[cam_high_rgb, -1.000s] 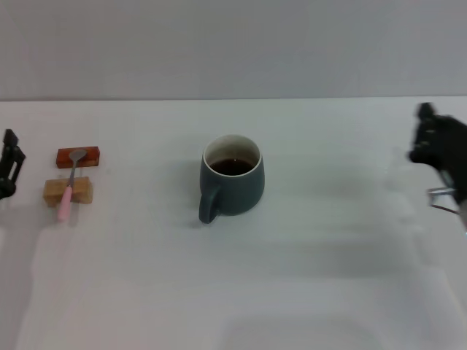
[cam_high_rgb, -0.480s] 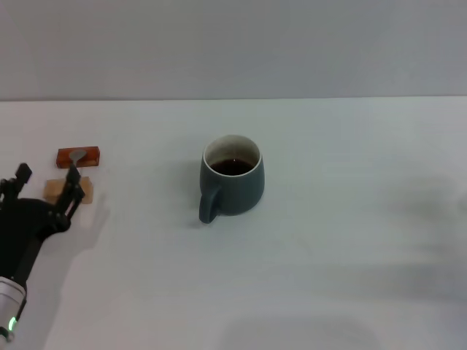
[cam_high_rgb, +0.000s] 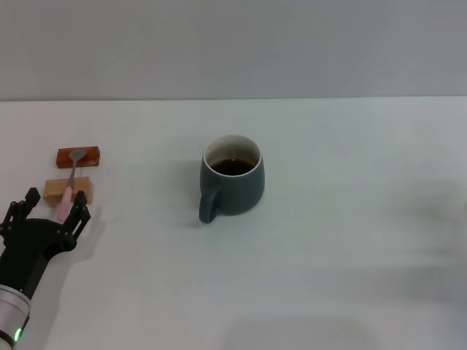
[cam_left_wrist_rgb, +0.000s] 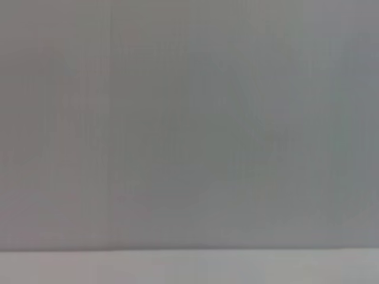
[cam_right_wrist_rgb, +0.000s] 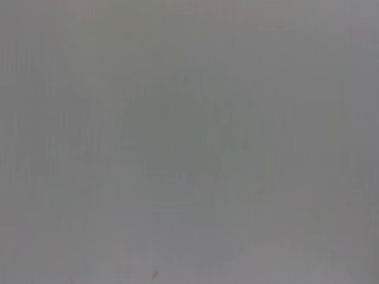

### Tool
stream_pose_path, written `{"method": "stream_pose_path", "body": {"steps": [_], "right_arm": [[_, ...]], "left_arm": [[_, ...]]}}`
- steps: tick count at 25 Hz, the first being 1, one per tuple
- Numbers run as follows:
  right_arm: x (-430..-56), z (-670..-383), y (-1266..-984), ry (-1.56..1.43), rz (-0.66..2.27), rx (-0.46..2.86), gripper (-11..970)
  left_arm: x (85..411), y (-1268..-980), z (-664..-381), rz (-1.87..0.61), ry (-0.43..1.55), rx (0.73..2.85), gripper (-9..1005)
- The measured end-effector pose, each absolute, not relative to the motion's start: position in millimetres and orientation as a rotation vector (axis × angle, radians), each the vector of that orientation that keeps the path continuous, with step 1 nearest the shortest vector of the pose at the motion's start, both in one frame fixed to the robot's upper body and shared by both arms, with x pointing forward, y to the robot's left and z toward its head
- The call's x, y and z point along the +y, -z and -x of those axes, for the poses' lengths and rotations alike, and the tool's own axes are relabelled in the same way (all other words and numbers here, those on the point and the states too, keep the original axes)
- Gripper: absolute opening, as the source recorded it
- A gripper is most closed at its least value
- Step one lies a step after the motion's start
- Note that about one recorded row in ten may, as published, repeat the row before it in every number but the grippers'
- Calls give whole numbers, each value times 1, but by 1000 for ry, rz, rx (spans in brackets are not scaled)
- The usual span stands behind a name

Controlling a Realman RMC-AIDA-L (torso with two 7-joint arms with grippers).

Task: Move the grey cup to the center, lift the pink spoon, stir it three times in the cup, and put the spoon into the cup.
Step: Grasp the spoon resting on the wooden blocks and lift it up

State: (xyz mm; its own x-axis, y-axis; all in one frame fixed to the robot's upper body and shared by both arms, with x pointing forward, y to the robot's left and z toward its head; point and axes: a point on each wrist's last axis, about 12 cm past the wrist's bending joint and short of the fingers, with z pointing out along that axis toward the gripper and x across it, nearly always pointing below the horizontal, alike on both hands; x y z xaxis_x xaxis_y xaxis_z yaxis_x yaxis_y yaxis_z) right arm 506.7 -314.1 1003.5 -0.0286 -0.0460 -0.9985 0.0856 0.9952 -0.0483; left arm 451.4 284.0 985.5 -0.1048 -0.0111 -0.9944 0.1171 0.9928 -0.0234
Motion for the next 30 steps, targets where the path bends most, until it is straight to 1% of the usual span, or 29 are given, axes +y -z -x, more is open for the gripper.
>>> {"method": "stream_pose_path", "body": {"steps": [18, 30], "right_arm": [[-314, -508, -1002, 97, -38, 1613, -2], [-313, -509, -1003, 95, -36, 1611, -1]], "left_arm": [[282, -981, -466, -110, 101, 1743, 774], [284, -978, -468, -102, 92, 1777, 773]]}}
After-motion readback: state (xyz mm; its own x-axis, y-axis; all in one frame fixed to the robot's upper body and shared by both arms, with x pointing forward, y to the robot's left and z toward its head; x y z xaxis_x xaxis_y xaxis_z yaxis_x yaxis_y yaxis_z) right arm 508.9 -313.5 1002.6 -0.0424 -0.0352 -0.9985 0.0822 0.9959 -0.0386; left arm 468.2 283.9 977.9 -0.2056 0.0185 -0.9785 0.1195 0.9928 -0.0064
